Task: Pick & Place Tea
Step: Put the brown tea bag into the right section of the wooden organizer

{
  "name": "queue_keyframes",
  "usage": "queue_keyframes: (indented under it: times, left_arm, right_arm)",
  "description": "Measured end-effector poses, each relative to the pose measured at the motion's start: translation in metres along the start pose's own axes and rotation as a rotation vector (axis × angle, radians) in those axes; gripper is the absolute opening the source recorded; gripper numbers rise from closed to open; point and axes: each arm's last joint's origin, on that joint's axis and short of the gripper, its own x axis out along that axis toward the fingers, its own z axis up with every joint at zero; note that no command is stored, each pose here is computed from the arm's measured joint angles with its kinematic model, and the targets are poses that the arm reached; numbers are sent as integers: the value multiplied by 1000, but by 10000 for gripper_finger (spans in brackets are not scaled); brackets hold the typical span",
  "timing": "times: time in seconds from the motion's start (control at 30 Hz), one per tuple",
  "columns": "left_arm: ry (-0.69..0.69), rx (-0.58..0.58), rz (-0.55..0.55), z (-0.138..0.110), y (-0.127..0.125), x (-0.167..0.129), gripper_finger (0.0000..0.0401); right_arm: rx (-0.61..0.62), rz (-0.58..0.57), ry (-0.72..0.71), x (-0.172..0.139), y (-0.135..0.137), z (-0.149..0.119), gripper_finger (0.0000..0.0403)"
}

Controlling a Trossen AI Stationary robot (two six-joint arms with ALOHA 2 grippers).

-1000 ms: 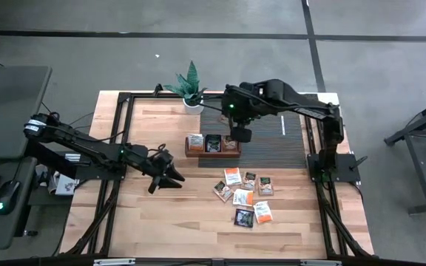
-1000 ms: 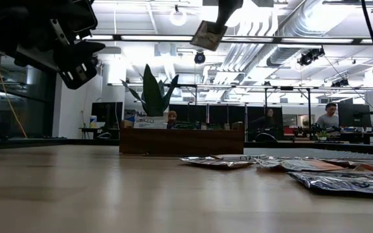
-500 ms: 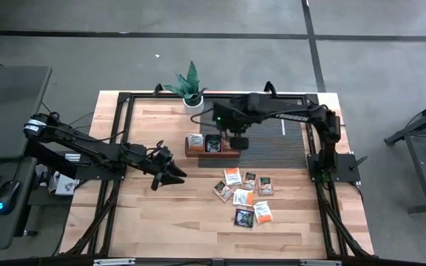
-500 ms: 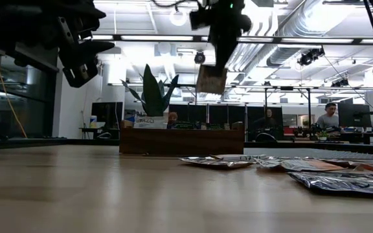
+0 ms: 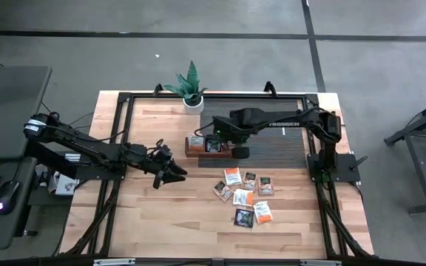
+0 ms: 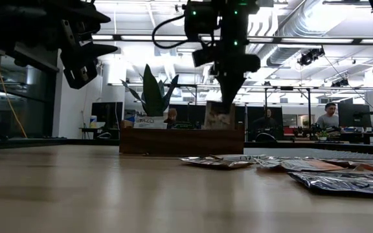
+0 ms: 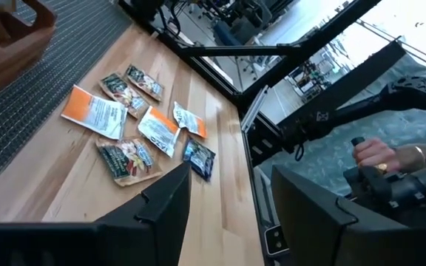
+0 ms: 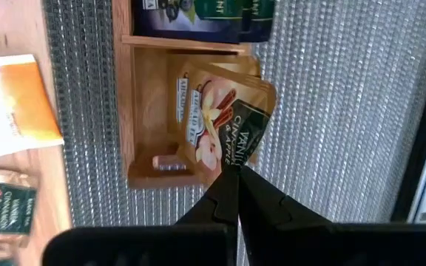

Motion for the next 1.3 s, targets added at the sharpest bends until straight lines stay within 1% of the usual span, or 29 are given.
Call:
queue_keyframes:
  times: [0.2, 0.37, 0.43, 0.57, 0.7, 0.8, 0.9, 0.97, 1.03, 1.1, 1.2, 1.23, 1.3]
  left_arm:
    - [-3, -3, 7, 0, 0, 0, 185]
    - [-2, -8, 9, 0, 0, 0, 185]
    - [-3, -8, 9, 0, 0, 0, 185]
    - [-4, -8, 11, 0, 1, 0, 185]
    - [-4, -8, 11, 0, 1, 0, 185]
    - [-3, -15, 12, 0, 1, 0, 185]
    - [6, -29, 27, -2, 3, 2, 185]
    - [12, -37, 40, -4, 5, 4, 185]
    - [26, -53, 58, -6, 8, 6, 185]
    - [45, -60, 79, -10, 11, 9, 185]
    - [73, -90, 107, -15, 17, 14, 185]
    - [83, -103, 119, -17, 19, 15, 185]
    - [96, -129, 128, -19, 21, 18, 185]
  right_arm:
    - [-24, 1, 5, 11, 4, -3, 0]
    - [-24, 6, 8, 12, 4, -4, 2]
    - [-22, 25, 4, 12, 5, -3, 9]
    - [-22, 78, -7, 12, 6, -3, 40]
    - [-15, 81, -8, 12, 6, -3, 86]
    - [26, 73, 0, 12, 6, -4, 113]
    - [89, 74, 6, 5, 5, -6, 124]
    - [136, 76, -19, -5, 8, -8, 118]
    - [166, 79, -53, -18, 13, -9, 101]
    - [185, 85, -89, -31, 21, -11, 73]
    - [219, 105, -129, -46, 34, -14, 19]
    - [223, 111, -139, -50, 39, -15, 10]
    - [247, 125, -163, -54, 50, -17, 12]
